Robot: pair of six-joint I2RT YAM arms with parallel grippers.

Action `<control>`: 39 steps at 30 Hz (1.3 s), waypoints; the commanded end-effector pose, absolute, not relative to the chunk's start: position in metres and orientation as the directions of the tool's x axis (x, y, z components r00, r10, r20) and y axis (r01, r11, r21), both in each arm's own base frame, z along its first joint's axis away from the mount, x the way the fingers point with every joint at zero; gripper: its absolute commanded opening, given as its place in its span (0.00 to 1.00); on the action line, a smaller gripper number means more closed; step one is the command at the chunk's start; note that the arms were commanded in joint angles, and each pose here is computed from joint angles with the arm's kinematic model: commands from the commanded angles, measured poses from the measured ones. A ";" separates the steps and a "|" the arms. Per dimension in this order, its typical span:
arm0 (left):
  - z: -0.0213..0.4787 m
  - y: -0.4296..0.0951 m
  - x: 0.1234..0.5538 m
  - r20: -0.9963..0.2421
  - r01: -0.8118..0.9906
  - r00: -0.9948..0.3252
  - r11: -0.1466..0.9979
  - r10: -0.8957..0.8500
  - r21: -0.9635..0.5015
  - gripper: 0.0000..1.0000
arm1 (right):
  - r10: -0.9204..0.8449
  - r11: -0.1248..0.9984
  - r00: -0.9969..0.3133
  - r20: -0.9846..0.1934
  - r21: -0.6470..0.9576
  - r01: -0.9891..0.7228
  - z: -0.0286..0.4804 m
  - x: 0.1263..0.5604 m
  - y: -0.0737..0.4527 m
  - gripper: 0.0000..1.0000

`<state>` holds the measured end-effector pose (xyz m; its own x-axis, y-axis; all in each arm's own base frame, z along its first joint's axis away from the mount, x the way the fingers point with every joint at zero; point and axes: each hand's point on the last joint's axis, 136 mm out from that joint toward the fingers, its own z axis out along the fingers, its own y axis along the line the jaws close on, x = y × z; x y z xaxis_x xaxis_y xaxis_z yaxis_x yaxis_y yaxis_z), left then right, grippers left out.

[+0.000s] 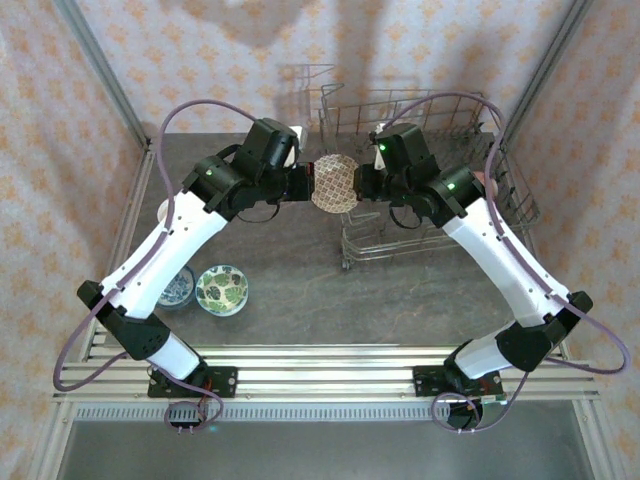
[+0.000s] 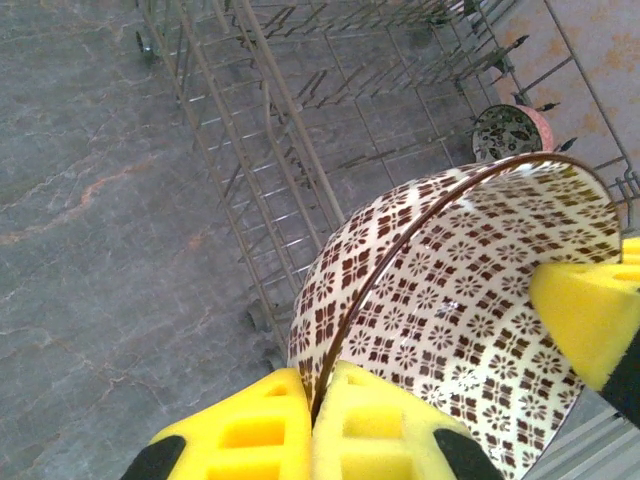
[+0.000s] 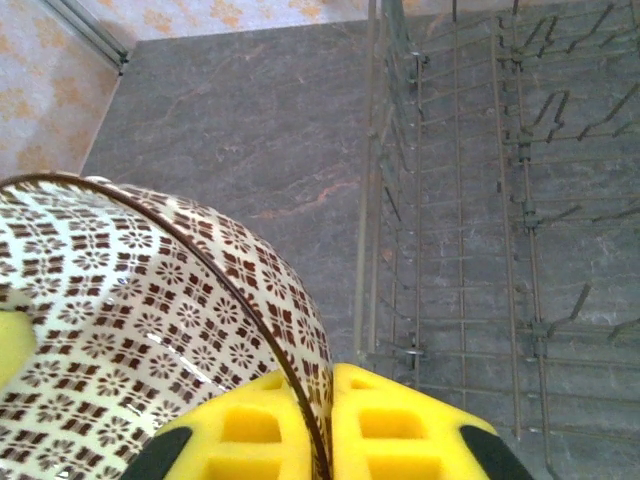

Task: Load the bowls into the dish rack

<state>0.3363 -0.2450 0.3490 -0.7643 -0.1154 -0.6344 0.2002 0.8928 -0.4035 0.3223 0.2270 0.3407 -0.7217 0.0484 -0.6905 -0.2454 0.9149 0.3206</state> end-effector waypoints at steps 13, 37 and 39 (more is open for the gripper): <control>0.358 -0.264 0.338 -0.652 0.234 -0.748 0.870 -0.124 -0.435 0.34 | 0.104 0.934 -0.668 -0.736 0.303 -0.189 0.351 0.329 0.212 0.00; 0.300 -0.180 0.344 -0.605 0.094 -0.762 0.887 -0.228 -0.453 0.69 | 0.081 0.842 -0.459 -0.885 -0.185 0.506 0.388 0.377 -0.018 0.00; 0.285 -0.177 0.345 -0.584 0.087 -0.781 0.888 -0.220 -0.451 0.69 | 0.042 0.800 -0.486 -0.873 -0.263 0.540 0.384 0.380 -0.032 0.00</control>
<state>0.3405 -0.1735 0.2890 -0.7785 -0.2210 -0.5874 0.0572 0.9070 -0.4172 0.3802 -0.0010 0.3652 -0.5156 0.1296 -0.8469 0.4275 0.8956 -0.1233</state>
